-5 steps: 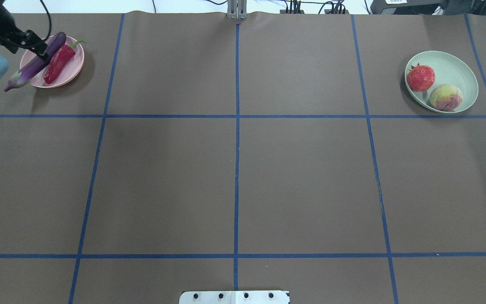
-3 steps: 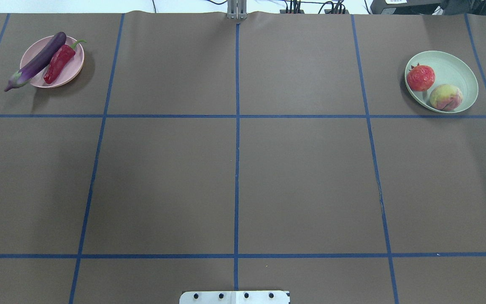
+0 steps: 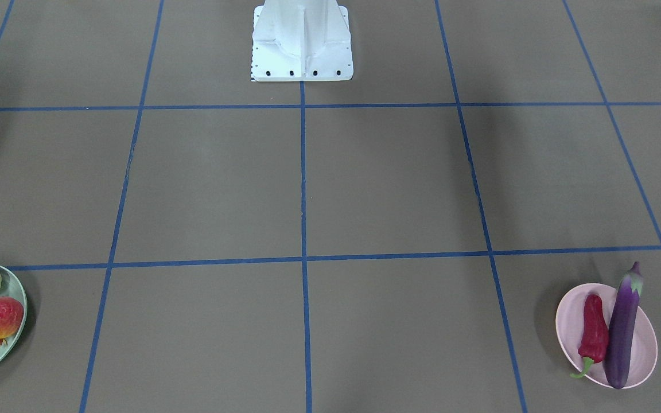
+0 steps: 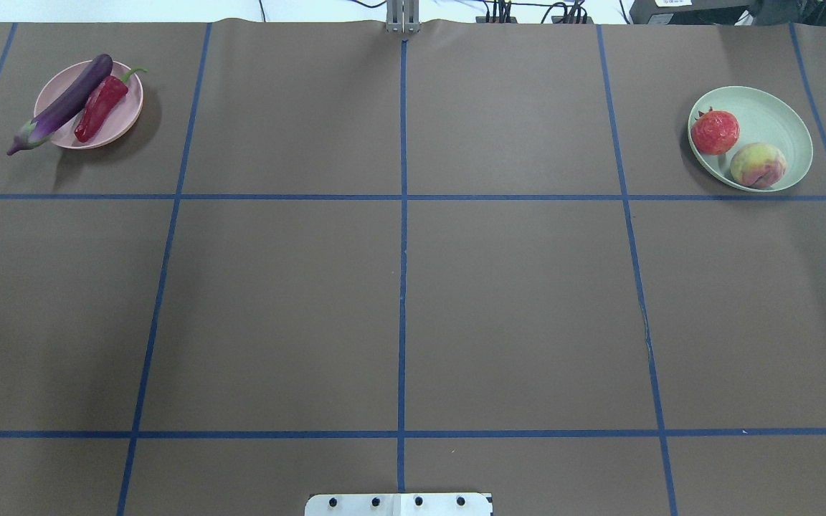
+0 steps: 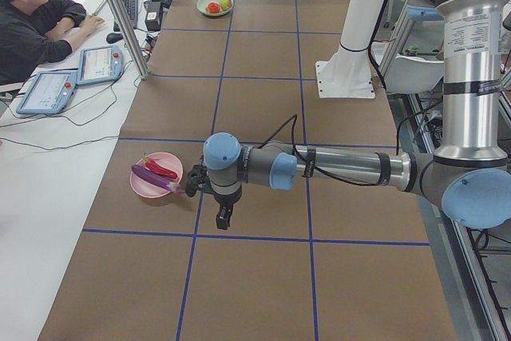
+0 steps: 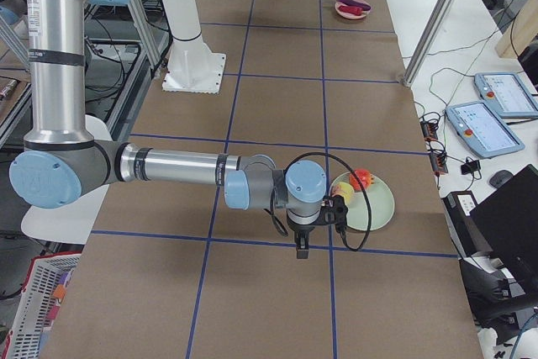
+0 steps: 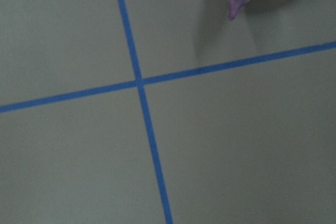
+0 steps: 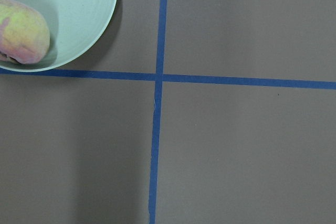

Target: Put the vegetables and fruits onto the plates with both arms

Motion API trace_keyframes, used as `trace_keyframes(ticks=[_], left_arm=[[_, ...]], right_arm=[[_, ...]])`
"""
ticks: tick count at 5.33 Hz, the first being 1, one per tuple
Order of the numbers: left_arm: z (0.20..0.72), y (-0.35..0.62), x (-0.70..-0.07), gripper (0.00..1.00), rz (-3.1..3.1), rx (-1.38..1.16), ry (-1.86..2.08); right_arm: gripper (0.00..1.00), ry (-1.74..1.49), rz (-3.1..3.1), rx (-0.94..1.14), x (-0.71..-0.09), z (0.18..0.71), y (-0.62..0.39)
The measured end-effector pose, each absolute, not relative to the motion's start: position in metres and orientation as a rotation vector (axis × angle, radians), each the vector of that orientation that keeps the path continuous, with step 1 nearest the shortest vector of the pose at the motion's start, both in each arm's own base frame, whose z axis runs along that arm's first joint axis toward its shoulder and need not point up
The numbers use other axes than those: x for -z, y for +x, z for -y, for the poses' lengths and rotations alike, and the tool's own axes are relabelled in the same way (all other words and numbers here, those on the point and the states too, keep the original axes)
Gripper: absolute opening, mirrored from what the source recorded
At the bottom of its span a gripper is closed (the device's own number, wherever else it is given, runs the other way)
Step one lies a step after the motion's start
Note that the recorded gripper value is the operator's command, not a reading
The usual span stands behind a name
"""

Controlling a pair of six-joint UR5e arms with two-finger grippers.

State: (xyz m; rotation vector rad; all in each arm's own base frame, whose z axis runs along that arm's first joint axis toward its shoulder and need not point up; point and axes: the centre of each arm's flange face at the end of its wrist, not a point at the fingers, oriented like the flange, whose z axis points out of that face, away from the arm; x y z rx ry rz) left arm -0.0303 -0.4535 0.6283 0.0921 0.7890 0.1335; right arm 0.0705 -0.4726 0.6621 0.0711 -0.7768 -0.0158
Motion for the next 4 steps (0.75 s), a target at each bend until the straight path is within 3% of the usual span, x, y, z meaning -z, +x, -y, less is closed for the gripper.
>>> trace_keyframes(ticks=[4], left_arm=[[0.444, -0.0485, -0.6247, 1.0, -0.792, -0.101, 0.117]], right_arm=[[1.0, 0.082, 0.776, 0.023, -0.6571, 0.4749, 0.0703]])
